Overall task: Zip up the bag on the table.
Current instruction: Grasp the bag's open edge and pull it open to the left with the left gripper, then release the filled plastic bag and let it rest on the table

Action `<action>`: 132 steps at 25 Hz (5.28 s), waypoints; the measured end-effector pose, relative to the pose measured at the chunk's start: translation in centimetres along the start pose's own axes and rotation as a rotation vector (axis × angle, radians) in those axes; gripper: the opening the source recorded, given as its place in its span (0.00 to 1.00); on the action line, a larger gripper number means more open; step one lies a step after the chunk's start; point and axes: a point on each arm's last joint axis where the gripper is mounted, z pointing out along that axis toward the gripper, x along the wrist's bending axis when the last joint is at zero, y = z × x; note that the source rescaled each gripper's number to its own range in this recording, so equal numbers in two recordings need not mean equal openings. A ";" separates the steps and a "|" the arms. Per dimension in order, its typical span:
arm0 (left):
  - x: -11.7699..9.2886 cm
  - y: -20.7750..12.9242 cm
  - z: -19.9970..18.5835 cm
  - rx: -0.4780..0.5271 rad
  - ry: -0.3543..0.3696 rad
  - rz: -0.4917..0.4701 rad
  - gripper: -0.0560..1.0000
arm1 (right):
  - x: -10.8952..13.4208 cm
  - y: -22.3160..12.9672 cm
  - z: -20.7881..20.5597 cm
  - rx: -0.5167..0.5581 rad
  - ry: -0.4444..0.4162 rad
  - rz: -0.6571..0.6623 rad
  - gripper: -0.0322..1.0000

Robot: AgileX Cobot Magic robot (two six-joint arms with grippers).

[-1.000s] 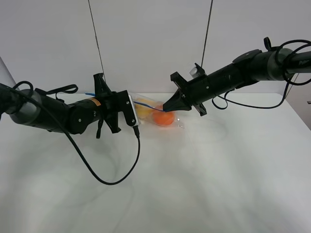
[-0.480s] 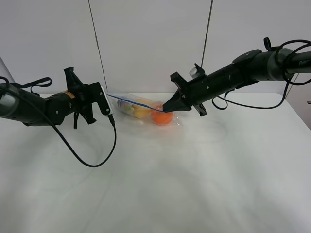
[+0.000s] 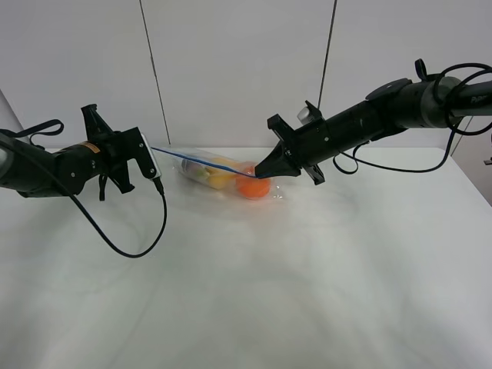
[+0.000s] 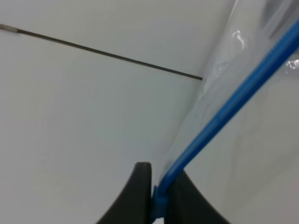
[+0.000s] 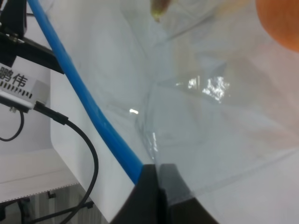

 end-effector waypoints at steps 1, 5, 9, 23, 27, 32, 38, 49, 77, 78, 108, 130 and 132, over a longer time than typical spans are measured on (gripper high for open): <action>0.0 -0.1 0.0 0.001 0.000 0.000 0.05 | 0.0 0.0 0.0 -0.001 0.002 0.001 0.03; 0.0 0.0 0.0 -0.009 -0.001 -0.004 0.06 | 0.0 0.0 0.0 -0.001 0.002 0.002 0.03; 0.2 -0.3 0.0 -0.027 0.003 -0.088 0.25 | -0.3 -0.1 -0.1 0.016 -0.021 -0.015 0.03; 1.8 -5.1 0.0 0.074 0.058 -0.342 1.00 | -0.3 -0.2 -0.1 0.019 -0.023 -0.017 0.03; 2.5 -6.3 -0.1 0.088 0.120 -0.407 1.00 | -0.3 -0.2 -0.1 0.021 -0.022 -0.017 0.03; 3.6 -7.0 -0.3 0.101 0.259 -0.605 1.00 | -0.2 -0.2 -0.1 0.025 -0.020 -0.016 0.03; 4.8 -7.7 -1.0 0.114 0.403 -0.824 1.00 | -0.2 -0.2 -0.1 0.025 -0.020 -0.016 0.03; 9.2 -4.0 -4.1 -0.102 0.224 -1.209 1.00 | -0.2 -0.2 -0.1 0.026 -0.020 -0.012 0.03; 9.4 0.4 -5.1 0.343 -0.175 -1.063 1.00 | -0.2 -0.3 -0.1 0.035 -0.015 -0.012 0.03; 9.3 0.3 -5.1 0.369 -0.182 -1.082 1.00 | -0.2 -0.3 -0.1 0.035 -0.015 -0.012 0.03; 8.5 -1.3 -10.0 0.985 -0.734 -1.146 1.00 | -0.2 -0.3 -0.1 0.035 -0.015 -0.012 0.03; 3.2 -2.3 -27.1 0.936 -0.719 -1.165 1.00 | -0.2 -0.4 -0.1 0.041 -0.017 -0.018 0.03; 2.3 -2.5 -28.7 0.875 -0.671 -1.182 1.00 | -0.2 -0.4 -0.1 0.041 -0.017 -0.018 0.03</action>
